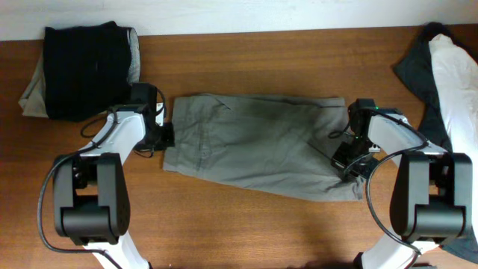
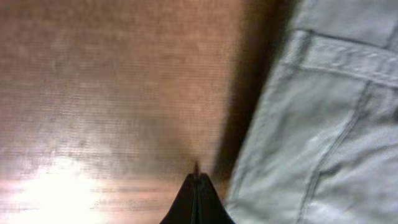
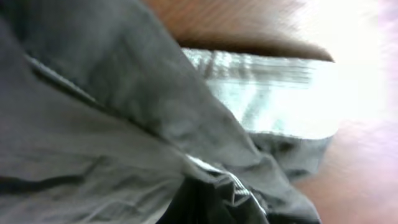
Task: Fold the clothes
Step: 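Grasp the trousers' left and right ends with both grippers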
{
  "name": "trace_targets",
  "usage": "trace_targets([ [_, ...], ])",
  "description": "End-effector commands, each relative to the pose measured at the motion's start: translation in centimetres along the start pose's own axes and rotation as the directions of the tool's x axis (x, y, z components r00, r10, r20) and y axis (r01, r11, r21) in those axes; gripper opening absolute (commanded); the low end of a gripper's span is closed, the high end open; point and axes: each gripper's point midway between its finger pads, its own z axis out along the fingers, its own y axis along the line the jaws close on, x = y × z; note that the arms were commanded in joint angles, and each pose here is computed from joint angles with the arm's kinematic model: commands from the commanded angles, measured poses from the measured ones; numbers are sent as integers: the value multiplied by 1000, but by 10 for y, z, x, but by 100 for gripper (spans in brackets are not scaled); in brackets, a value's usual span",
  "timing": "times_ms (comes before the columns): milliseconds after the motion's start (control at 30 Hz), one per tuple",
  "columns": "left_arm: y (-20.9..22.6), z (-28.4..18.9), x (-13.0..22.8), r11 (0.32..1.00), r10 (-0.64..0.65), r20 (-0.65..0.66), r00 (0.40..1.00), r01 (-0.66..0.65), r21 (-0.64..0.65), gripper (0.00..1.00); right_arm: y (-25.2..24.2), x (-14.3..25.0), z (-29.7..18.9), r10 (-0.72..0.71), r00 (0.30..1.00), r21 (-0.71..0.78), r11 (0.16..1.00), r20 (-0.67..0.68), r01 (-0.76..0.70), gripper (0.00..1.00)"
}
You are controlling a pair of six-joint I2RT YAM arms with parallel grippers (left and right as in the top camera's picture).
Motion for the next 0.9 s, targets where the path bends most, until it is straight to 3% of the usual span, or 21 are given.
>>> trace_targets([
  [0,-23,-75,-31,997,15,197,980,-29,69,1,-7,-16,-42,28,990,-16,1000,141,-26,4],
  [33,-54,-93,-33,984,63,245,968,-102,149,1,-1,-18,-55,9,983,-55,998,184,1,9],
  [167,-86,-69,-21,969,141,190,972,-174,175,1,33,-13,-53,-148,973,-154,972,179,176,62],
  [200,-87,-57,-18,969,146,162,976,-174,175,1,42,-10,-51,-172,970,-173,964,172,202,51],
  [233,-87,-44,-14,970,149,127,981,-170,174,1,46,-8,-49,-184,969,-174,962,167,213,16],
  [267,-89,-33,-9,968,150,95,984,-165,188,1,49,-6,-45,-195,968,-167,961,159,222,4],
  [533,-84,9,10,974,150,-31,988,-142,179,1,39,2,-13,-176,977,-123,974,120,190,4],
  [867,-22,17,19,996,-2,-123,992,12,83,1,19,-1,8,-89,985,-43,994,147,97,4],
])
